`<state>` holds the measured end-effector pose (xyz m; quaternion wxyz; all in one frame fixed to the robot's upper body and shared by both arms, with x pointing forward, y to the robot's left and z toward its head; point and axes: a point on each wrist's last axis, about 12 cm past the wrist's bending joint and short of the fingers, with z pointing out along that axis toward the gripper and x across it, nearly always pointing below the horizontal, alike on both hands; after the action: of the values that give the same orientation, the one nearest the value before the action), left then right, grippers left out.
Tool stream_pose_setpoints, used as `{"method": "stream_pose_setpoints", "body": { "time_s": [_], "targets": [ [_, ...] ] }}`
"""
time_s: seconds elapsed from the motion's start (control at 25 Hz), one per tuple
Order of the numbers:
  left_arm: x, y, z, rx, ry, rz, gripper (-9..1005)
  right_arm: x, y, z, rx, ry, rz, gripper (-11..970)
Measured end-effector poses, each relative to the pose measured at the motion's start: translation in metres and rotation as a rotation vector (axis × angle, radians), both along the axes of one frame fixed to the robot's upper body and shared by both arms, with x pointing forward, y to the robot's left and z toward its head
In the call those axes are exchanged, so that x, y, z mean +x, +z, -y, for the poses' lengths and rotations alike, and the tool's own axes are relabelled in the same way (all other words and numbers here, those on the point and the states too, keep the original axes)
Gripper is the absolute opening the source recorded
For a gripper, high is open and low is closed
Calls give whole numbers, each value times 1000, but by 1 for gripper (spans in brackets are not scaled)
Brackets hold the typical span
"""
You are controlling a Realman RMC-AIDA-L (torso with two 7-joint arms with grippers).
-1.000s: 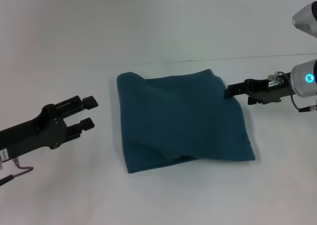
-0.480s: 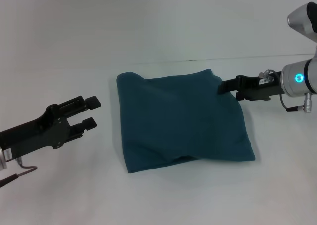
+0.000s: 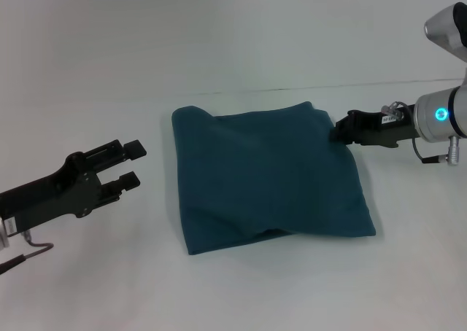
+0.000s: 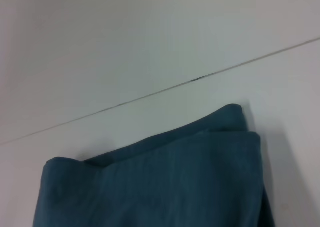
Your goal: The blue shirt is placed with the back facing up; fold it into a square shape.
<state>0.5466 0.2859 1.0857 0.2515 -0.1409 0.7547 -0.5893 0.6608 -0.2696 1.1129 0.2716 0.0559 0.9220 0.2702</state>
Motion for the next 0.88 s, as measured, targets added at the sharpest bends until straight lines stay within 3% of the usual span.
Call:
{"method": "stream_pose_setpoints", "body": {
  "time_s": [0.4, 0.64, 0.72, 0.88],
  "targets": [
    [1, -1, -1, 5, 16, -5, 754, -1, 4, 14, -11, -8, -24, 233],
    [2, -1, 0, 5, 19, -5, 754, -2, 1, 8, -18, 6, -11, 292],
    [3, -1, 0, 4, 20, -4, 754, -1, 0, 4, -17, 6, -6, 436],
    [3, -2, 0, 4, 20, -5, 754, -1, -5, -3, -16, -3, -6, 451]
  ]
}}
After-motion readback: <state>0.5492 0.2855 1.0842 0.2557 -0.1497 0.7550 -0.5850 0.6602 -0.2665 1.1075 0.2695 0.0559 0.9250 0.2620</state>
